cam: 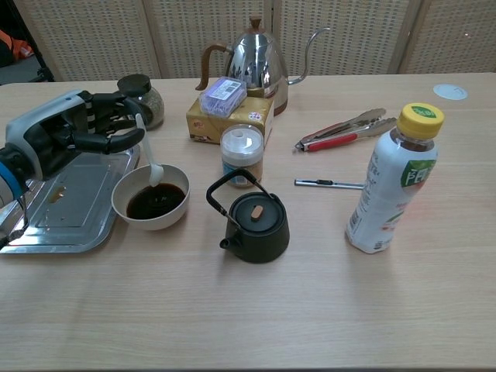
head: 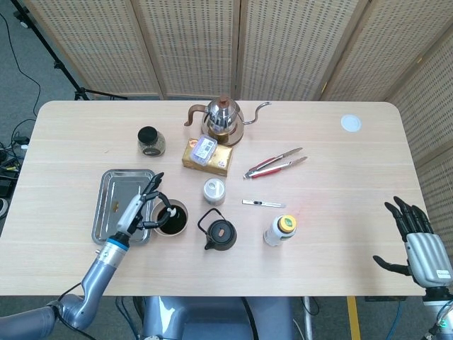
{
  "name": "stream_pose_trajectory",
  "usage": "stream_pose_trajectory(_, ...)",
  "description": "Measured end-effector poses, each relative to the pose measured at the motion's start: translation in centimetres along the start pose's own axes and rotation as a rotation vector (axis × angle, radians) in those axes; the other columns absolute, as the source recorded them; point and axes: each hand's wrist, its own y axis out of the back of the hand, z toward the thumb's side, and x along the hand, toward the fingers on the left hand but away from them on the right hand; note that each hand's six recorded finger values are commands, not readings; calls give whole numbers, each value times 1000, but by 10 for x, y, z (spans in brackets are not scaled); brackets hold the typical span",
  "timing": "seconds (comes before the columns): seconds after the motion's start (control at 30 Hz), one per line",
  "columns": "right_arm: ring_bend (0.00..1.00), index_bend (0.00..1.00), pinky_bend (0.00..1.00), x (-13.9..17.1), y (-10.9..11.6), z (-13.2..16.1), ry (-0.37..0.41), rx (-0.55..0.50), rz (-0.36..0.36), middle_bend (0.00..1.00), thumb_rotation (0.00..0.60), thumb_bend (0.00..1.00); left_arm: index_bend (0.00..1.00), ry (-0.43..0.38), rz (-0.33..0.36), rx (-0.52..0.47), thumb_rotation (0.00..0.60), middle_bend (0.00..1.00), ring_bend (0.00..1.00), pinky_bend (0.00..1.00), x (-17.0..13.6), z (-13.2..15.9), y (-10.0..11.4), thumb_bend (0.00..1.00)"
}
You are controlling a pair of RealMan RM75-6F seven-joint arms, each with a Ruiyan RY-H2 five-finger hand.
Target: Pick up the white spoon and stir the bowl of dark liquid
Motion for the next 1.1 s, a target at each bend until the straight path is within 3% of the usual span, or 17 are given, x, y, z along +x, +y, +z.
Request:
stream_pose_trajectory(0.5,0,0,0,-1,-2,-2,-7,-2,10,0,600,0,629,19,22,-38,600,0,0,0,15,-34,-15,405)
stream_pose_trajectory(1.1,0,0,0,-2,-6,-2,-10,-3,26,0,600,0,635,8,13,-14,600,0,0,0,18,-43,-29,409)
